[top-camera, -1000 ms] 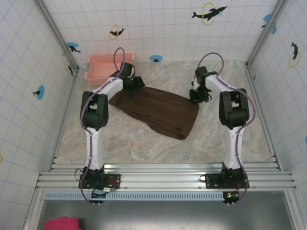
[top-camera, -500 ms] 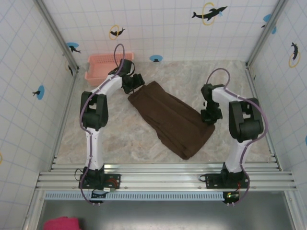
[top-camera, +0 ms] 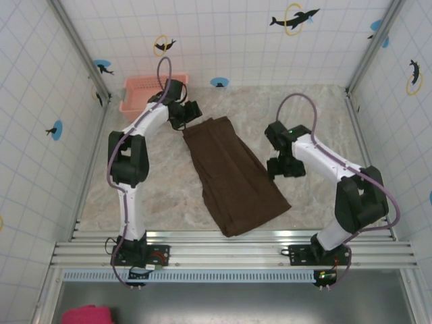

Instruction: Roll up the long pants

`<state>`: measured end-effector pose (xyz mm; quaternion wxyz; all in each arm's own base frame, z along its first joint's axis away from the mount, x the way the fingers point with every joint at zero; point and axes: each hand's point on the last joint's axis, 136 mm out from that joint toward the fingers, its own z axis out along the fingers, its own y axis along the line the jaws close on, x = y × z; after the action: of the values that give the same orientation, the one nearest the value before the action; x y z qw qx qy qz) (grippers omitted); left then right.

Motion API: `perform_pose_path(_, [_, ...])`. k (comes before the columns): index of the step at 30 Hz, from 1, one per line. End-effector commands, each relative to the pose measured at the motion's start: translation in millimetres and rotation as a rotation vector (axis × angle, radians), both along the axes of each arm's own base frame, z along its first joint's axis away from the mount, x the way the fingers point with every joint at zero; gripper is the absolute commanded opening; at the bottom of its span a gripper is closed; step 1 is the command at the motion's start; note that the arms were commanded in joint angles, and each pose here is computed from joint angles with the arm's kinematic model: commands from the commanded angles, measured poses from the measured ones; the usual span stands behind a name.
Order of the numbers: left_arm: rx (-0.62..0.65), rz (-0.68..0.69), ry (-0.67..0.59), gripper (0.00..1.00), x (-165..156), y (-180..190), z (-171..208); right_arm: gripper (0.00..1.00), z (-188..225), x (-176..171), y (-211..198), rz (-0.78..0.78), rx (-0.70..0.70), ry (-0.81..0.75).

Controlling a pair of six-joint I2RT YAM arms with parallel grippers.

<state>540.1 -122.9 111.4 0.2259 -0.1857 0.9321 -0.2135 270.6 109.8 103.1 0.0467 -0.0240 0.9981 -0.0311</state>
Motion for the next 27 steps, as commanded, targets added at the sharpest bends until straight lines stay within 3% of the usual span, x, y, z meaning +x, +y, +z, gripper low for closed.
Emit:
perform_pose_path(1, [0.009,0.013,-0.026,0.84,-18.1,10.8,27.1,0.79,24.6,55.4,22.1,0.05,0.105,-0.121])
perform_pose_path(9, [-0.034,0.044,0.012,0.83,-43.1,9.9,9.9,0.88,32.1,181.5,130.4,0.26,0.528,-0.205])
perform_pose_path(13, [-0.033,0.041,-0.008,0.83,-50.5,9.9,23.0,0.89,4.7,222.7,152.2,0.322,0.59,-0.209])
perform_pose_path(20, [-0.033,0.042,-0.008,0.83,-73.6,11.1,38.6,0.9,-34.1,263.0,166.9,0.347,0.649,-0.213])
perform_pose_path(27, [-0.031,0.045,0.004,0.83,-93.9,14.2,45.4,0.9,-68.0,268.9,168.5,0.327,0.724,-0.163])
